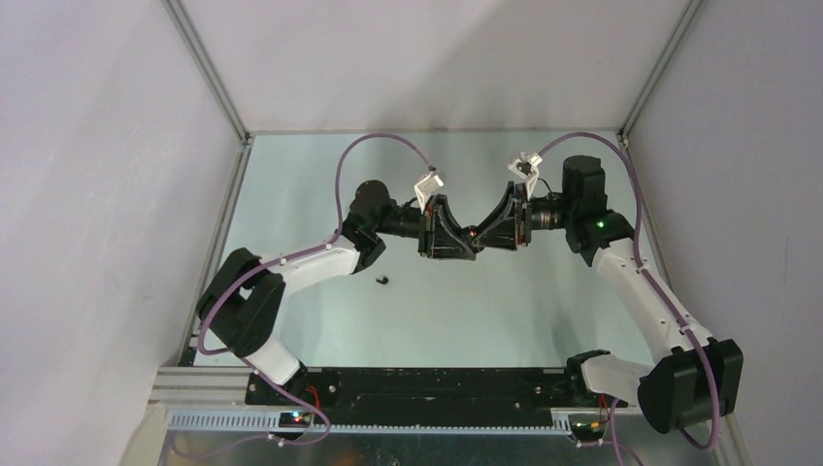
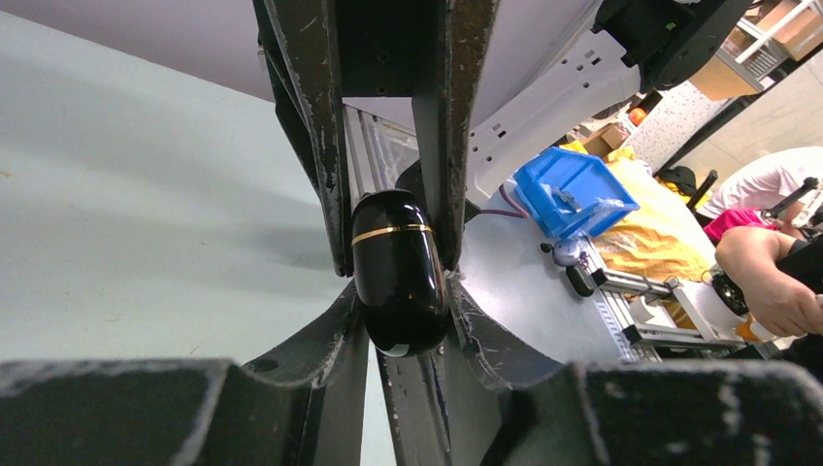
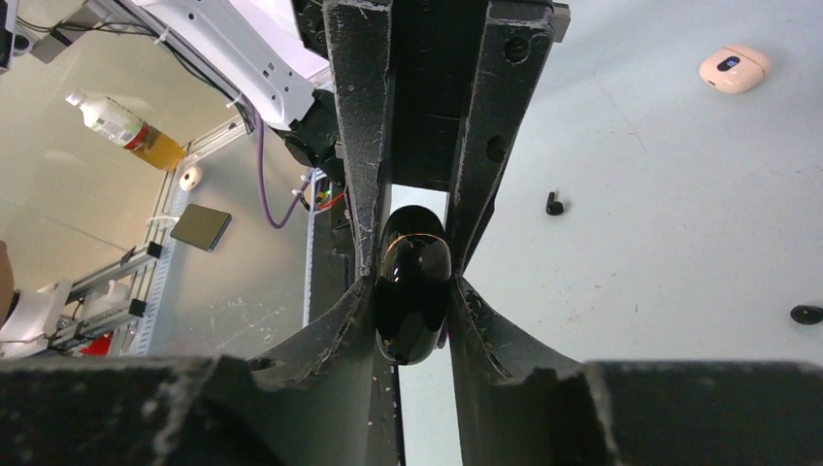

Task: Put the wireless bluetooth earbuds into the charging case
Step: Open the charging case.

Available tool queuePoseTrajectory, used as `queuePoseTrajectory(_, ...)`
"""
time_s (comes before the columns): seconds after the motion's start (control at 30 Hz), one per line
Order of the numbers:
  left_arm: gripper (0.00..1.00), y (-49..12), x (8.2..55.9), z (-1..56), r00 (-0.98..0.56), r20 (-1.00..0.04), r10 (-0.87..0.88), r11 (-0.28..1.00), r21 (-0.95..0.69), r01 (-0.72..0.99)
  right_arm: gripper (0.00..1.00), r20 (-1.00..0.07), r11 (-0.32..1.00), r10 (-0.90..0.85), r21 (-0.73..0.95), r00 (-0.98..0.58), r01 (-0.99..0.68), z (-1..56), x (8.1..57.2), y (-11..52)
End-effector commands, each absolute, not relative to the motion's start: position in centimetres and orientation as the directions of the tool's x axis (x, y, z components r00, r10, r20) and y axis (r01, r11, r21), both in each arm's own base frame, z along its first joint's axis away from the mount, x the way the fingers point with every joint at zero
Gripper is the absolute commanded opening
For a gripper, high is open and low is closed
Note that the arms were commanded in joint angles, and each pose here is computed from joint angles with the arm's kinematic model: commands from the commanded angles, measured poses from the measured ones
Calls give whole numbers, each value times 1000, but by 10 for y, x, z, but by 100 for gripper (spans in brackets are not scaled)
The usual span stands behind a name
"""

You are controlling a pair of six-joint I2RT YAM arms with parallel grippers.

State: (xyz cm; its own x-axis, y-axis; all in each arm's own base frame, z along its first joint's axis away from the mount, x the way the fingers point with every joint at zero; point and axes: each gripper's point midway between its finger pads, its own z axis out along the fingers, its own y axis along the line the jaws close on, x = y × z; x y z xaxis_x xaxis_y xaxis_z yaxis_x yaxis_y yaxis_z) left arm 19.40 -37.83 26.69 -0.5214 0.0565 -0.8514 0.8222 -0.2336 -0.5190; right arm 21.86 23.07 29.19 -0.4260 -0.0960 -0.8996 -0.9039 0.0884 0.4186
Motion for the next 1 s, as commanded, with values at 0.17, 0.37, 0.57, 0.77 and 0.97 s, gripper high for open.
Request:
queuePoseTrajectory(0.17, 15, -381, 195, 278, -483, -875, 30, -247, -475, 845, 9, -919, 21, -97, 382, -382, -924, 298, 210, 232)
queuePoseTrajectory(0.37, 43, -377, 199, 274, -460, -887, 41, -222, -457, 861, 3, -932, 41, -76, 353, -355, -935, 308, 209, 223)
queuePoseTrajectory(0.57, 89, -359, 223, 259, -271, -957, 103, -81, -279, 957, 2, -950, 110, -45, 304, -310, -946, 319, 215, 208)
queuePoseTrajectory(0.77, 99, -298, 283, 271, -46, -956, 291, 353, 62, 934, 2, -962, 210, -31, 259, -271, -943, 325, 229, 192)
queuePoseTrajectory(0.97, 99, -228, 328, 328, 26, -971, 237, 708, 191, 680, 2, -969, 277, -35, 227, -245, -934, 327, 236, 182)
